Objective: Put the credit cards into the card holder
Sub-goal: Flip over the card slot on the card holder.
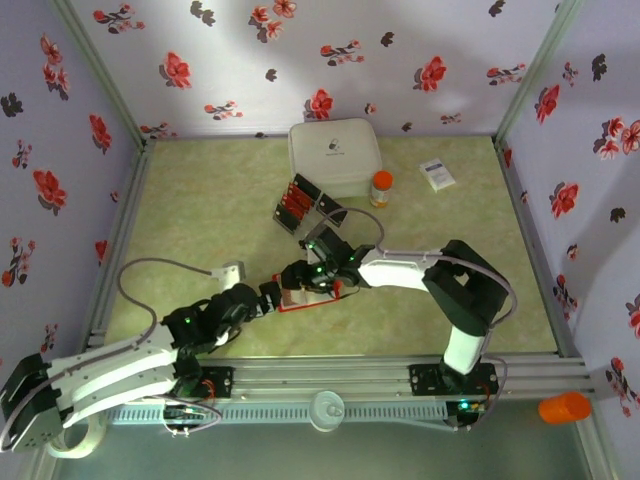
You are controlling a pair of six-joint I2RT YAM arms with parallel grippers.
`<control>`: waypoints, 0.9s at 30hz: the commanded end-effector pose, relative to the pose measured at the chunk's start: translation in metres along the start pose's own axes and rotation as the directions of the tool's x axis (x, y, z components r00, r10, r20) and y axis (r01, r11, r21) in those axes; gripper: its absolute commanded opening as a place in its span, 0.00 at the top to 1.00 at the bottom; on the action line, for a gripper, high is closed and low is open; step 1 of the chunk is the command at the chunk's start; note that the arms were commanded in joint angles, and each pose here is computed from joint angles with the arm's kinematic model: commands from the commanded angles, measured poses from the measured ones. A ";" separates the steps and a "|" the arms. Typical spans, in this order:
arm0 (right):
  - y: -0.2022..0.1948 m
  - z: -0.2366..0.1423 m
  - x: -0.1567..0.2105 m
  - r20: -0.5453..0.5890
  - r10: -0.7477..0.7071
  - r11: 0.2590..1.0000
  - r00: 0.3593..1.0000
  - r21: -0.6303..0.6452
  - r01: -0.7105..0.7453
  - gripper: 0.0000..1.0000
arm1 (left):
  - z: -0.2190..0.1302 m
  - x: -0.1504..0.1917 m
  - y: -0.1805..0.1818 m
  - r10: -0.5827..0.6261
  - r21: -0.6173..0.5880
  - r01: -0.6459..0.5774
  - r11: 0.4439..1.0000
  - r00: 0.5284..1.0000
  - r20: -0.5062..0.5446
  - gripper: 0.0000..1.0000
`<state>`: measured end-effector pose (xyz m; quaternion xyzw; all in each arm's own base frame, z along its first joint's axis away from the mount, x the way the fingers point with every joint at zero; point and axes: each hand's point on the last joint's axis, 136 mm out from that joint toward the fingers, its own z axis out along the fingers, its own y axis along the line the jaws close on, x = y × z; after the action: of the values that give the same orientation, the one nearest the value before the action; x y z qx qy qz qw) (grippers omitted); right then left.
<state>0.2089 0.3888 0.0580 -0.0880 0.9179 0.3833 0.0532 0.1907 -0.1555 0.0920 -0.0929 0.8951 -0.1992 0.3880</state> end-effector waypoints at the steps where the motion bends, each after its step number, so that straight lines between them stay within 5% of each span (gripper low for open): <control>1: 0.007 0.010 -0.008 0.020 0.017 1.000 1.000 -0.009 -0.017 0.43 | -0.003 0.005 0.031 -0.013 -0.093 0.014 0.996 1.000 0.009 0.00; 14: 0.003 0.020 -0.005 0.023 0.062 0.998 0.998 -0.018 -0.062 0.43 | 0.003 0.015 0.040 -0.014 -0.110 0.013 0.994 1.000 -0.010 0.00; 27: 0.021 -0.016 -0.030 0.103 0.038 0.999 0.994 -0.041 -0.034 0.43 | 0.009 0.005 0.016 0.017 -0.078 -0.018 0.997 1.000 -0.016 0.00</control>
<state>0.2204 0.3980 0.0639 -0.0555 0.9133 0.3985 0.0625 0.1825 -0.1347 0.0557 -0.1002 0.9166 -0.1446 0.3589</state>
